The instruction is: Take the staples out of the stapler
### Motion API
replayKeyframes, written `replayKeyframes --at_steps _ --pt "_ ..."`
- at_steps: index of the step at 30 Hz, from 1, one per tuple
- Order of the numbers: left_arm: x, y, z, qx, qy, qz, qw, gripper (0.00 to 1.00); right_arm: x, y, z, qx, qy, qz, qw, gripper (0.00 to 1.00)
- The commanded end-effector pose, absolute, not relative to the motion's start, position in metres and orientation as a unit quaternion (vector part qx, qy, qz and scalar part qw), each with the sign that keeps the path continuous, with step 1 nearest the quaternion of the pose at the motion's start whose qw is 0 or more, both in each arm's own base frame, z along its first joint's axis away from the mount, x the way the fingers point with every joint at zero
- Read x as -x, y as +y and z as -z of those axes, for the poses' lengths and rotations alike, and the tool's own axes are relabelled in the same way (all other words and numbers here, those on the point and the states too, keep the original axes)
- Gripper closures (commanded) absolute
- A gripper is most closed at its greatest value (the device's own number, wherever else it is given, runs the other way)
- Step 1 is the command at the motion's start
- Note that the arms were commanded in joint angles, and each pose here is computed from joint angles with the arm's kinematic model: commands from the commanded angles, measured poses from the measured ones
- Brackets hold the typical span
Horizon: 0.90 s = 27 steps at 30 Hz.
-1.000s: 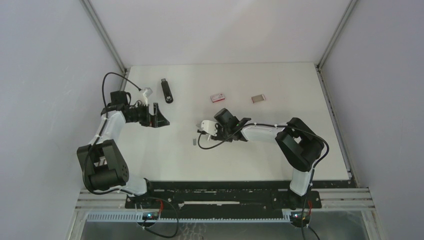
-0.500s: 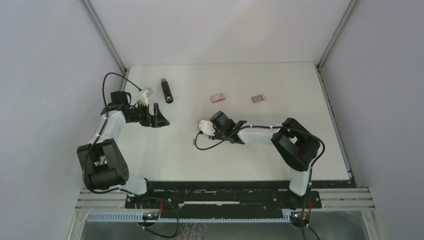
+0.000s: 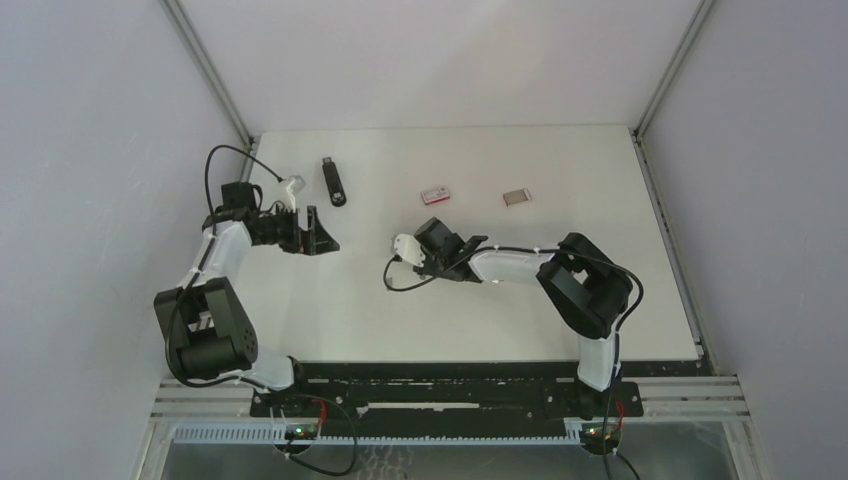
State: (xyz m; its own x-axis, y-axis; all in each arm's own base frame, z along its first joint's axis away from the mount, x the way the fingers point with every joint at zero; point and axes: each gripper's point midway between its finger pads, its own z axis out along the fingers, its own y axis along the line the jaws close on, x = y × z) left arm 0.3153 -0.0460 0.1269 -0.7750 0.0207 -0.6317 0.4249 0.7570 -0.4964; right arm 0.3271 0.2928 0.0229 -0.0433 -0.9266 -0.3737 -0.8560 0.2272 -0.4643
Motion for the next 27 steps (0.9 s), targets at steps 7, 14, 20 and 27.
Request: replayKeyframes --at_steps 7,14,20,27 --pt "-0.312 -0.049 -0.124 -0.134 0.876 0.341 0.315 0.00 -0.324 0.293 -0.048 0.584 0.757 -0.124 0.267 1.00" --pt "-0.311 -0.052 -0.126 -0.139 0.871 0.348 0.318 0.00 -0.319 0.284 -0.047 0.576 0.761 -0.211 0.209 1.00" --pt "-0.309 -0.054 -0.128 -0.144 0.868 0.354 0.318 0.00 -0.307 0.288 -0.041 0.577 0.763 -0.255 0.140 0.98" --pt "-0.306 -0.057 -0.131 -0.152 0.862 0.365 0.317 0.00 -0.303 0.295 -0.039 0.563 0.765 -0.297 0.096 0.95"
